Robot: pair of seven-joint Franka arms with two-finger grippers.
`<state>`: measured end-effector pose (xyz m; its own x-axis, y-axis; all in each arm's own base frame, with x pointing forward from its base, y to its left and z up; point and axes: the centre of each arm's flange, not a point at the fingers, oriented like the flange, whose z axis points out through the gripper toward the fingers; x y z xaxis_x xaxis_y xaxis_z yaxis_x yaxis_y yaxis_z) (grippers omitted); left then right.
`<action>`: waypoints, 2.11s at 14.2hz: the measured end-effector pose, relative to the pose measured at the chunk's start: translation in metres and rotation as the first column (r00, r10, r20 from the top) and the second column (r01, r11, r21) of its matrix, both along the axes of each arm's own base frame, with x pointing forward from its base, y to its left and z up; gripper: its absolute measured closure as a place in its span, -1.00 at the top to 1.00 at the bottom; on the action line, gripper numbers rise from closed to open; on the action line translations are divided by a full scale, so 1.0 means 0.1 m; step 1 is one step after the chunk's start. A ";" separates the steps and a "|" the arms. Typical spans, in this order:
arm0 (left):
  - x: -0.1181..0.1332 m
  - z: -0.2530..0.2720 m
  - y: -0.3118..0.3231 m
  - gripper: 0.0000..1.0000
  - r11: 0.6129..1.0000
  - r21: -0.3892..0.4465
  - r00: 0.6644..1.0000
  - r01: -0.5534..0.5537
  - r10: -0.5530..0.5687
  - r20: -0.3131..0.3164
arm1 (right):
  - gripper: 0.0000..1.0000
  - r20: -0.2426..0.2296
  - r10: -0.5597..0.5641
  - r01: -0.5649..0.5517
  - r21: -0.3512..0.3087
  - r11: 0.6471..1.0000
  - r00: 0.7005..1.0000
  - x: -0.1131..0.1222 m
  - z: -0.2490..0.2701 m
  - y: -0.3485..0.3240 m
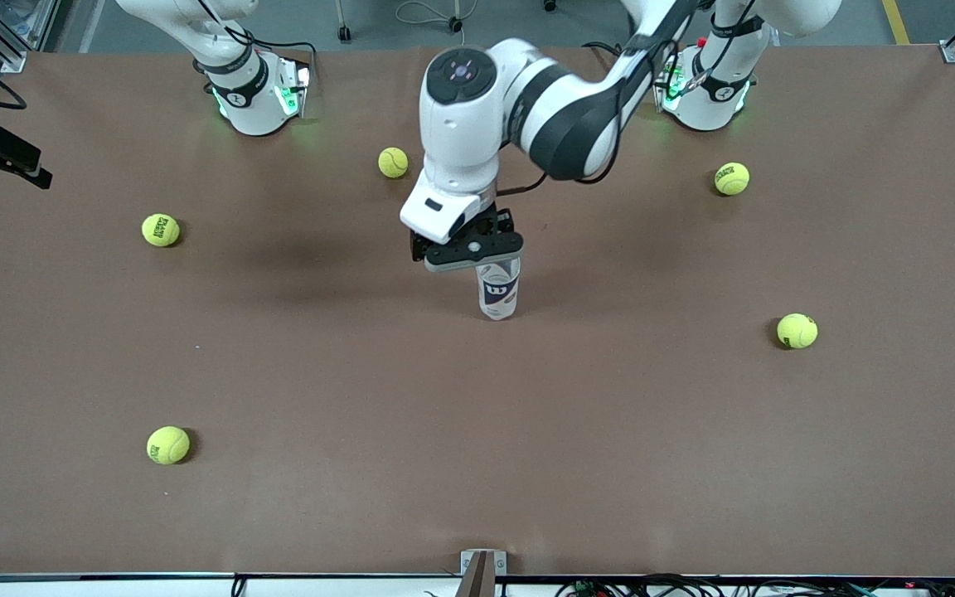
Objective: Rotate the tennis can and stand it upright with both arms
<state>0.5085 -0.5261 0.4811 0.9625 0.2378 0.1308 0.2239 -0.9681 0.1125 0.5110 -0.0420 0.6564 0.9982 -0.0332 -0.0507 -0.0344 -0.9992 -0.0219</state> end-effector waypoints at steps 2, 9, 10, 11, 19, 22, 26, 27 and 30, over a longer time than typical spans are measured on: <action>0.22 0.39 0.42 1.00 0.999 -0.009 0.999 -0.053 0.053 0.013 | 1.00 -0.001 0.002 -0.002 0.000 1.000 1.000 0.00 0.00 0.01; 0.86 1.12 2.11 1.00 0.995 0.042 0.996 -0.091 0.091 -0.007 | 1.00 -0.003 0.005 -0.005 0.000 1.000 1.000 0.00 0.00 0.02; 0.91 1.17 2.35 1.00 0.995 0.054 0.997 -0.079 0.080 -0.018 | 1.00 -0.003 0.006 -0.006 0.000 1.000 1.000 0.00 0.00 0.02; 0.96 1.23 2.61 1.00 0.996 0.065 0.997 -0.066 0.068 -0.029 | 1.00 -0.003 0.006 -0.006 0.000 1.000 1.000 0.00 0.00 0.03; 0.81 1.71 4.46 1.00 0.993 0.091 0.996 0.080 -0.077 -0.038 | 1.00 -0.004 0.010 -0.010 0.000 1.000 1.000 0.00 0.00 0.04; 0.57 1.77 4.57 1.00 0.990 0.084 0.993 0.111 -0.107 -0.046 | 1.00 -0.004 0.010 -0.010 0.000 1.000 1.000 0.00 0.00 0.04; 0.21 1.79 4.77 1.00 0.981 0.077 0.983 0.178 -0.174 -0.062 | 1.00 -0.011 0.010 -0.010 0.000 1.000 1.000 -0.01 0.00 0.05; 0.13 1.80 4.83 1.00 0.979 0.077 0.981 0.191 -0.186 -0.062 | 1.00 -0.012 0.010 -0.010 0.000 1.000 1.000 -0.01 0.00 0.05; -0.01 1.84 4.87 1.00 0.971 0.097 0.975 0.219 -0.215 -0.059 | 1.00 -0.017 0.011 -0.011 0.001 1.000 1.000 -0.02 -0.01 0.05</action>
<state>0.5078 -0.0389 0.6651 0.9953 0.0103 0.0968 0.0099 -0.9999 0.0044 0.5089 -0.0373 0.6557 0.9975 -0.0225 -0.0673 -0.0240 -0.9995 -0.0221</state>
